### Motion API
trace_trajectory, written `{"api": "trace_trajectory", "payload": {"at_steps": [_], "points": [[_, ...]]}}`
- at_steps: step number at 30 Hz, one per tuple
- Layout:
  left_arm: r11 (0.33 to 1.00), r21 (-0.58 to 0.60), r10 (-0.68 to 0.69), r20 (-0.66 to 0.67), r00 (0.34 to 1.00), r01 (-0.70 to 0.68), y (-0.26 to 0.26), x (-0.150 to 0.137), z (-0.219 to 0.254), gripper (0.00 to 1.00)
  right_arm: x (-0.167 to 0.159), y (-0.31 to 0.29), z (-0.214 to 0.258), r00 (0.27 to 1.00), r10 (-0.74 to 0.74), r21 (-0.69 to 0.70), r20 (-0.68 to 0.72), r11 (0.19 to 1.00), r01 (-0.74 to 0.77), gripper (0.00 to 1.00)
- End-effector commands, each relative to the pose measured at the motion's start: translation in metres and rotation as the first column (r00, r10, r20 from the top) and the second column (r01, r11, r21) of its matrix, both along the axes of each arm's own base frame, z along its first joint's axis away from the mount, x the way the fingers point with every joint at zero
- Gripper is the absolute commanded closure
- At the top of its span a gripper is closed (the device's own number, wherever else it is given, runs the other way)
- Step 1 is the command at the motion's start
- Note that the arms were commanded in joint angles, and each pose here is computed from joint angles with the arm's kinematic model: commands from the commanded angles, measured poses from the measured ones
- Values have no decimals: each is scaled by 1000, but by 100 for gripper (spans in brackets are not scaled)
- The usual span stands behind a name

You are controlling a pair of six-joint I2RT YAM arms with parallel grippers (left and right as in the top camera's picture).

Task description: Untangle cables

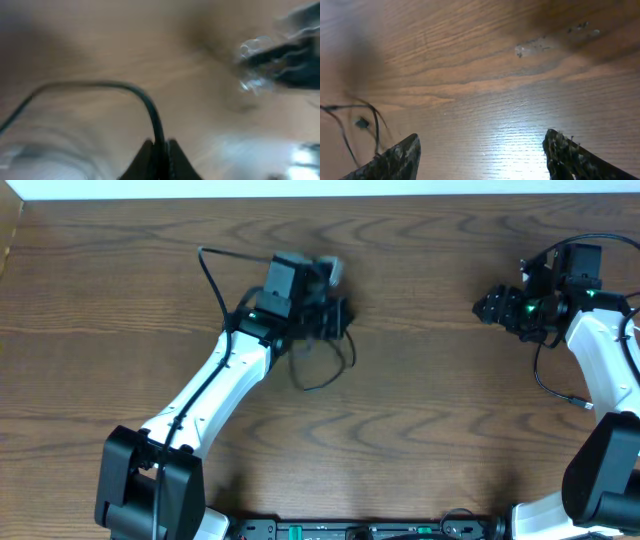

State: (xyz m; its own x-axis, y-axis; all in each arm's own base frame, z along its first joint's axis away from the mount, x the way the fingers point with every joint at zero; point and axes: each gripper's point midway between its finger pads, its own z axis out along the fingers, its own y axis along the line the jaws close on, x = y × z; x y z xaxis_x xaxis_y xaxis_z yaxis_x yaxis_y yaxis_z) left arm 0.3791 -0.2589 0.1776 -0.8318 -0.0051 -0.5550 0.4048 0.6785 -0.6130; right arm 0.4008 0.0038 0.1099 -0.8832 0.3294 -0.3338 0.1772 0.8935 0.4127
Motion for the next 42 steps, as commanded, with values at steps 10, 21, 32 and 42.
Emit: {"api": "trace_trajectory", "payload": {"at_steps": [10, 21, 32, 42], "points": [[755, -435, -471, 161, 867, 491, -54, -71, 112, 92, -2, 54, 13, 945, 309, -16, 105, 951, -309, 23], [994, 56, -82, -127, 989, 90, 1, -38, -12, 62, -18, 76, 8, 927, 372, -2, 54, 928, -372, 23], [858, 504, 223, -187, 957, -101, 85, -47, -69, 49, -88, 86, -17, 892, 356, 8, -278, 929, -369, 22], [850, 520, 227, -208, 951, -89, 88, -52, -71, 49, -143, 89, -53, 833, 82, 6, -547, 996, -94, 11]]}}
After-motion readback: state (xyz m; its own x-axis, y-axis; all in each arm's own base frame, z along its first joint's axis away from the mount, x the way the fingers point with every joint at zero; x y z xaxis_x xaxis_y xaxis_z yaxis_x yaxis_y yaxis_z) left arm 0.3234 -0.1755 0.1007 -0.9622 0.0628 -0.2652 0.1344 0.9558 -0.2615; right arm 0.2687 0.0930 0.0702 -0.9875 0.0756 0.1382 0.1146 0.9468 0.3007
